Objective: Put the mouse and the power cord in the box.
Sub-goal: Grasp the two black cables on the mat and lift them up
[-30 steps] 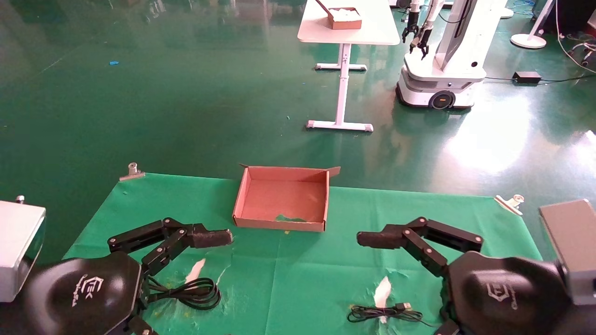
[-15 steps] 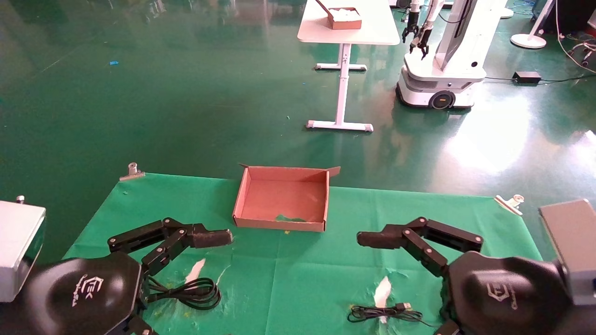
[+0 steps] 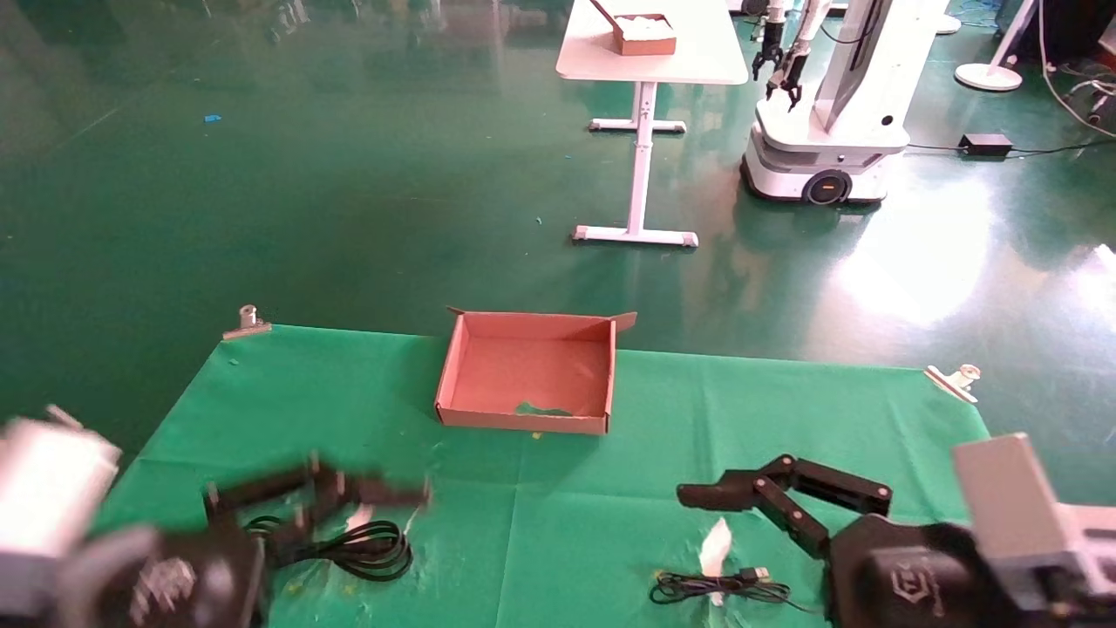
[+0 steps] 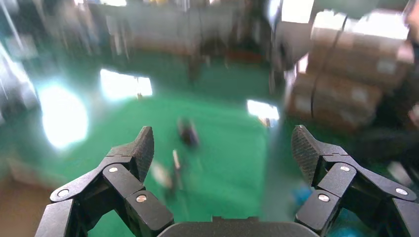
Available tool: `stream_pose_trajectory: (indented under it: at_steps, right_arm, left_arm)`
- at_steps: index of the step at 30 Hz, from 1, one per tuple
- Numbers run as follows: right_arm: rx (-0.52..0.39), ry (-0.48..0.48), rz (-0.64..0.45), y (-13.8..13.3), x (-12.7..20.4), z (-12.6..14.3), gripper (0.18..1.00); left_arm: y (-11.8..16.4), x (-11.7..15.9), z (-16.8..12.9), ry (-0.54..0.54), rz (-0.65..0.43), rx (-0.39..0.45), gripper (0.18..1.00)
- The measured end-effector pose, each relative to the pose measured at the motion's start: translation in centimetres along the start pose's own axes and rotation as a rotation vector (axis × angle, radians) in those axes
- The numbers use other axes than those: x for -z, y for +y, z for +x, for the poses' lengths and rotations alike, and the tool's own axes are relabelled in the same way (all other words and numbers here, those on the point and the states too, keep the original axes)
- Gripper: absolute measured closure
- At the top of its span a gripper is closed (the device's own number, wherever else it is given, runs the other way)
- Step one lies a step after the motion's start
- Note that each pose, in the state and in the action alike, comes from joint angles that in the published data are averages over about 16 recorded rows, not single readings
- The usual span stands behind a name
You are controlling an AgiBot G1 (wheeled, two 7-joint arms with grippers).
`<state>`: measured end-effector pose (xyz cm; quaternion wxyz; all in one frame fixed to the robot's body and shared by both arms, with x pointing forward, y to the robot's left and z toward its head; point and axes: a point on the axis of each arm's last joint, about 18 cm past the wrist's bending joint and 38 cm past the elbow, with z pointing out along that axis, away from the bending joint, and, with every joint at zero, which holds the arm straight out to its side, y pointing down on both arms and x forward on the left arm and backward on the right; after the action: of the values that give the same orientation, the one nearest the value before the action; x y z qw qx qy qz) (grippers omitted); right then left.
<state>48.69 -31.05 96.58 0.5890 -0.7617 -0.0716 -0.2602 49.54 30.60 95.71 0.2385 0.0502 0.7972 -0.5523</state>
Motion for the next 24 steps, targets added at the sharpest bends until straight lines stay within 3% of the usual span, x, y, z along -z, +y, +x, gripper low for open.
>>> stream_pose_trajectory:
  at_steps: [10,24]
  right_arm:
    - [-0.012,0.042,-0.245,3.4,0.3,1.0,0.178]
    - [-0.039,0.075,-0.291,4.3,0.0,1.9,0.178]
  left_arm:
    - [4.9,-0.6,-3.1,-0.066,-0.486,0.033,0.184]
    - [6.4,-1.4,-6.3,-0.152,-0.714,0.007,0.184]
